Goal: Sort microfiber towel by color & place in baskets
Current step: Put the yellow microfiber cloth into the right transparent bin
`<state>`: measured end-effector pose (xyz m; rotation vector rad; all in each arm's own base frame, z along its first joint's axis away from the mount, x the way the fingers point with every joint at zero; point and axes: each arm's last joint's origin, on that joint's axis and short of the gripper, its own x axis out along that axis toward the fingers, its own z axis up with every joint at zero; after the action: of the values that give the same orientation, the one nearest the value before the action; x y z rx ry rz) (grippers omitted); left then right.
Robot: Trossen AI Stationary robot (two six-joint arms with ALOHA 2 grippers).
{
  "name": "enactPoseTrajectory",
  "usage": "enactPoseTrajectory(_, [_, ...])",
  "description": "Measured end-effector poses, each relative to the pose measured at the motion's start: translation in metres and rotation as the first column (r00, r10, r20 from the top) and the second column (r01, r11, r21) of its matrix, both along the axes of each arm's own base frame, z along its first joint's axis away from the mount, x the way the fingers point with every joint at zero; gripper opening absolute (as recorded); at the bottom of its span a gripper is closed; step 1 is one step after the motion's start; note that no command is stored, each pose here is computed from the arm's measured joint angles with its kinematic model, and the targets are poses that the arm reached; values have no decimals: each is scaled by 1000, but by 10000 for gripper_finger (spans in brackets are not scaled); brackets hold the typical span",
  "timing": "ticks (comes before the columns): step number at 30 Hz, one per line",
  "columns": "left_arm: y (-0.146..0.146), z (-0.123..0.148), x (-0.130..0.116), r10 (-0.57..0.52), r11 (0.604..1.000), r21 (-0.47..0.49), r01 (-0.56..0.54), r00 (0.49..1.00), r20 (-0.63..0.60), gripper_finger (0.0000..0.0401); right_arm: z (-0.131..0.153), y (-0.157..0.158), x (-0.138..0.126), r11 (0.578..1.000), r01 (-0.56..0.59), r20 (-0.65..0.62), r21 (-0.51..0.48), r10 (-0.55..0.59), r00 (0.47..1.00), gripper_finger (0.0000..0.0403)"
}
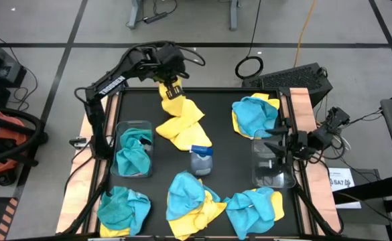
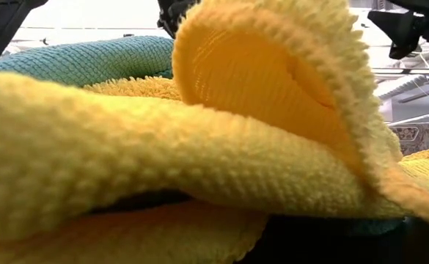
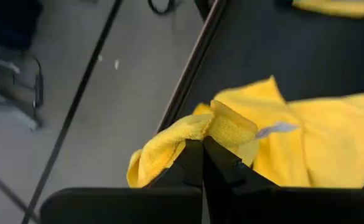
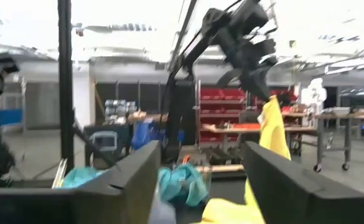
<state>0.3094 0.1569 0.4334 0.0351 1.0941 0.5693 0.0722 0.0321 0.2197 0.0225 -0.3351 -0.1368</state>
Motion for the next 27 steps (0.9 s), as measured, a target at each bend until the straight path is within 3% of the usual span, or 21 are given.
enactPoseTrajectory(4, [-7,7,3,-33,999,42,31,999,40,0,7,-4,-2,999,38,64,16,-39,997,291])
enactPoseTrajectory(8, [-16,15,11,-89,992,94,79,990,110,0,11,-7,-2,997,68,97,38,-71,993,319])
enactPoseTrajectory(14, [-25,22,21,-174,975,168,147,971,166,0,25,-8,1,995,102,83,12,-103,991,316])
enactPoseTrajectory(27, [-43,40,42,-361,909,324,263,885,294,0,88,-3,27,954,225,-62,-197,-242,968,314])
